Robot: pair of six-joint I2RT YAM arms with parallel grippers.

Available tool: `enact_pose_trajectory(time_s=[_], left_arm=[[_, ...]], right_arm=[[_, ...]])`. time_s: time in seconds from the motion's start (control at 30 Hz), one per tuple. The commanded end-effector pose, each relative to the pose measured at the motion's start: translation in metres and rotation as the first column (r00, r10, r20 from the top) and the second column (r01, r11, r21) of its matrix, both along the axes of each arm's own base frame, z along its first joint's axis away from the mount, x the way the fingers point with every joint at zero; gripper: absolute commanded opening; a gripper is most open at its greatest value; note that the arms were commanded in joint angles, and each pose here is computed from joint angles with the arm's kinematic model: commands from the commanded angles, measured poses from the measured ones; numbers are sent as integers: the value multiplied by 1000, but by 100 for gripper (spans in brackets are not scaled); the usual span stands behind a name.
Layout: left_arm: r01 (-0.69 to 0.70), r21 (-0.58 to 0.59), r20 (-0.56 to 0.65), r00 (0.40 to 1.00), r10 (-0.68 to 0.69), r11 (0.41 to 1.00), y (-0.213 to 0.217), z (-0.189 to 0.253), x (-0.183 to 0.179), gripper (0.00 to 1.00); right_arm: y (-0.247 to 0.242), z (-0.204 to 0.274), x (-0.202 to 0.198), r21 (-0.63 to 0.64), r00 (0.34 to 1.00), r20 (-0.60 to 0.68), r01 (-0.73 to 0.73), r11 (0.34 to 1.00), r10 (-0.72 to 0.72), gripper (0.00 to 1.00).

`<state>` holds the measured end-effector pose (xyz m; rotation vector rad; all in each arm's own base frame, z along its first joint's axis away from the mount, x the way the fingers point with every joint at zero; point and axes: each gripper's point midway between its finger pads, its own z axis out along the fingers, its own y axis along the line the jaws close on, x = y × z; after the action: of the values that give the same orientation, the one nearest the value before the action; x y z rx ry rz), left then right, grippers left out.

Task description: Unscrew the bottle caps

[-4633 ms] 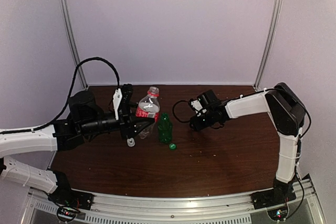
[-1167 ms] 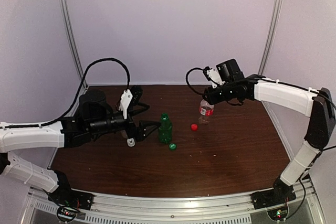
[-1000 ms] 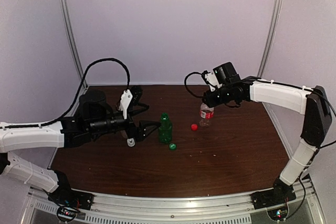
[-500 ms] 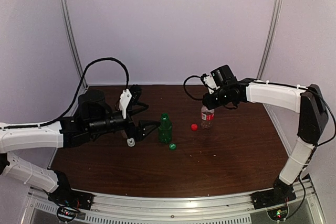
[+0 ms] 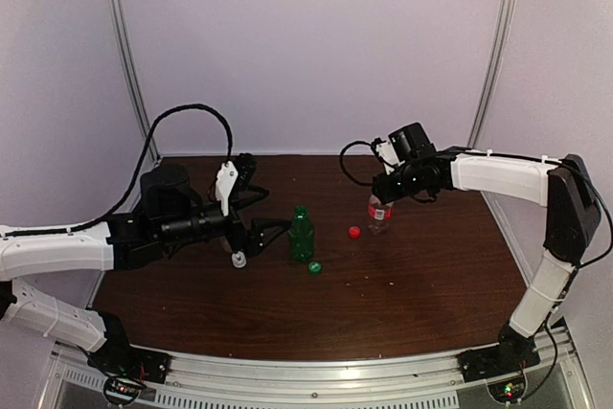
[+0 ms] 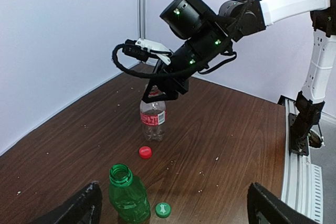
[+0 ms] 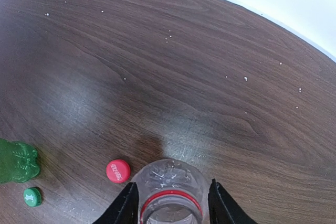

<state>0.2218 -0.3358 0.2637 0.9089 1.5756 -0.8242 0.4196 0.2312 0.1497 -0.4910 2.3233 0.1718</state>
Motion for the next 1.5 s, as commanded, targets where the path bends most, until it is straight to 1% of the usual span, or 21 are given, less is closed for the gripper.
enact_pose_trajectory(time_s=[0.0, 0.17, 0.27, 0.43, 0.57, 0.77, 0.93, 1.13, 1.33, 1.47], left_arm=[[-15, -3, 25, 1000, 16, 1000, 5, 3, 1, 98], [-21, 3, 24, 999, 21, 1000, 6, 1, 2, 98], [-32, 3, 24, 999, 32, 999, 7, 0, 4, 98], [-81, 7, 34, 996, 81, 997, 14, 2, 9, 98], [-164, 14, 45, 986, 163, 986, 26, 6, 19, 98], [-394, 42, 58, 918, 392, 918, 59, 9, 45, 98], [-527, 71, 82, 850, 521, 847, 85, 12, 61, 98], [-637, 56, 96, 770, 631, 769, 115, 23, 73, 98], [-725, 12, 47, 689, 724, 689, 153, 33, 86, 98], [-757, -3, 20, 654, 756, 654, 170, 40, 93, 98]], right_arm=[[-8, 20, 1, 22, 999, 47, 25, 999, -26, 49], [-12, 29, -2, 28, 997, 64, 29, 999, -31, 57], [-14, 36, -5, 37, 997, 75, 29, 999, -32, 65], [-17, 58, -12, 75, 991, 127, 20, 997, -30, 77], [-17, 71, -19, 112, 989, 148, -3, 994, -13, 87], [-22, 87, -23, 148, 983, 183, -8, 989, -20, 99], [-31, 99, -23, 162, 977, 208, 15, 987, -49, 100], [-42, 108, -22, 164, 970, 227, 48, 985, -85, 100], [-60, 121, -23, 129, 957, 254, 114, 985, -144, 100], [-69, 139, -27, 116, 943, 293, 130, 985, -158, 100]])
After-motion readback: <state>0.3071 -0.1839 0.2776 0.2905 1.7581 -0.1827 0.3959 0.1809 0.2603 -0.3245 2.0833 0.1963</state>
